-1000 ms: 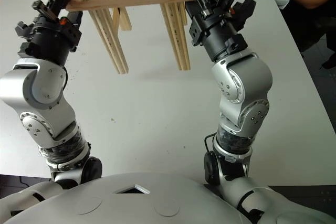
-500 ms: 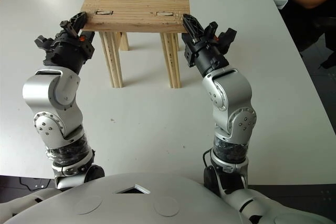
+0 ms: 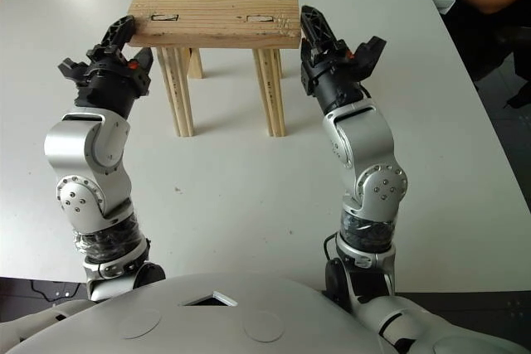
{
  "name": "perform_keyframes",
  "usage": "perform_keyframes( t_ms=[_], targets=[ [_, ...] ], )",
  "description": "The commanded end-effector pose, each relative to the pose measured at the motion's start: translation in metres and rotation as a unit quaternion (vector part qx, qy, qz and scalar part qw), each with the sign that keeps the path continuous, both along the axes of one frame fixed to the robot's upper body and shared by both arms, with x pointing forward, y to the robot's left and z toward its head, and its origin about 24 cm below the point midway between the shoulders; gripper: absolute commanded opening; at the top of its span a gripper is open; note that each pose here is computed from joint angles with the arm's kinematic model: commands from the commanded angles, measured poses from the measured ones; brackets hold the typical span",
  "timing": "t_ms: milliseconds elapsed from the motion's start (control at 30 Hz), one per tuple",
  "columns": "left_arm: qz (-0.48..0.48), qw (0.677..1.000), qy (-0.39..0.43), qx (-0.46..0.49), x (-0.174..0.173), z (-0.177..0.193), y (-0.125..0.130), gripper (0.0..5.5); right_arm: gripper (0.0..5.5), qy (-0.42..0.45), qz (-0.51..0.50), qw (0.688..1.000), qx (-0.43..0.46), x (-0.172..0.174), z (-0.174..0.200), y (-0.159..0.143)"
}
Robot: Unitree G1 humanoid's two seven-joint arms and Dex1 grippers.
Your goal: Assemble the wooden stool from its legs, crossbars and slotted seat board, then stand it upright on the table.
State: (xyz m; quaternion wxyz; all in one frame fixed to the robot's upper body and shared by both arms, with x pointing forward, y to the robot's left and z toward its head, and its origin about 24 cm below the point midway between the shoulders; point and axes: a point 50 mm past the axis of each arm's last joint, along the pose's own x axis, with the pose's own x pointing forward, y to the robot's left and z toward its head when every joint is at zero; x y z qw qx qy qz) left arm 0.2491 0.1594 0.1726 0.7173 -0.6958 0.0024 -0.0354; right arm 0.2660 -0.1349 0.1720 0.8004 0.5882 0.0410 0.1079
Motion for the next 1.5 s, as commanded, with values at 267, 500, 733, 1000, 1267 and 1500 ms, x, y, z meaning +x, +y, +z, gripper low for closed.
perform_keyframes(
  t_ms=[267, 500, 733, 1000, 1267, 1500],
  targets=[
    [0.177, 0.812, -0.015, 0.556, 0.001, -0.004, 0.060, 2.60, 3.66, -0.035, -0.183, 0.860, -0.475, 0.039, -0.008, -0.051],
    [0.169, 0.715, 0.083, 0.674, 0.003, -0.089, 0.039, 2.60, 3.66, -0.013, -0.167, 0.755, -0.634, 0.032, -0.080, -0.023],
    [0.173, 0.722, 0.119, 0.659, 0.016, -0.123, 0.029, 2.60, 3.66, 0.004, -0.176, 0.760, -0.626, 0.036, -0.105, 0.002],
    [0.174, 0.722, 0.098, 0.662, 0.034, -0.123, 0.027, 2.60, 3.66, -0.017, -0.183, 0.749, -0.636, 0.045, -0.109, 0.014],
    [0.160, 0.729, 0.095, 0.658, 0.040, -0.126, 0.033, 3.24, 3.69, -0.016, -0.193, 0.755, -0.626, 0.047, -0.108, 0.028],
    [0.151, 0.721, 0.066, 0.673, 0.055, -0.112, 0.035, 3.24, 3.69, -0.001, -0.214, 0.760, -0.614, 0.050, -0.107, 0.041]
  ],
)
